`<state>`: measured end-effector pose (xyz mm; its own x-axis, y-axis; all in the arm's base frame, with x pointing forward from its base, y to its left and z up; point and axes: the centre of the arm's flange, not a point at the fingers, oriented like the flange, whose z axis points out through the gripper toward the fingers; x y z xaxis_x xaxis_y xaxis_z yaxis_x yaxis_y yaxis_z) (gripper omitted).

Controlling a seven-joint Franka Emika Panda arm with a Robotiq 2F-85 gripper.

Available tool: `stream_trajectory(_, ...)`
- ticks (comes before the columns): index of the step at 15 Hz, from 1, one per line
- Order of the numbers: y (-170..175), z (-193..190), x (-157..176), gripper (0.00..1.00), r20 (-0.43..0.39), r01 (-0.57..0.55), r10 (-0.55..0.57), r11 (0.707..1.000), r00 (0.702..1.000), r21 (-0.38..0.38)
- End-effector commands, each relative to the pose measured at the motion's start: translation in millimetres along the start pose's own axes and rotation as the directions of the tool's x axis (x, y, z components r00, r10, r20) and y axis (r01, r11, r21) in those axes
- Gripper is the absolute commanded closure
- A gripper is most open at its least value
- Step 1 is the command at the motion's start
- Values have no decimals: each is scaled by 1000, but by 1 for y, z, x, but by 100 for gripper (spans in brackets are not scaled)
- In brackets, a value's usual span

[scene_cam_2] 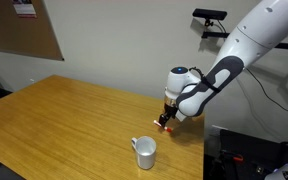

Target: Put the red marker in the mug

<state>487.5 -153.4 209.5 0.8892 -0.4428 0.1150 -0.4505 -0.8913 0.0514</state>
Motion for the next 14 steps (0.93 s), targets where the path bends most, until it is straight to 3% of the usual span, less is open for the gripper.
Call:
stream_trajectory(1, -1, 11, 17, 0, 7, 31, -31, 1000, 999, 6)
stream_trajectory(9, -3, 31, 32, 2, 32, 81, -82, 996, 996, 36)
stream_trajectory(14, -4, 35, 38, 48, 33, 85, -86, 995, 996, 46)
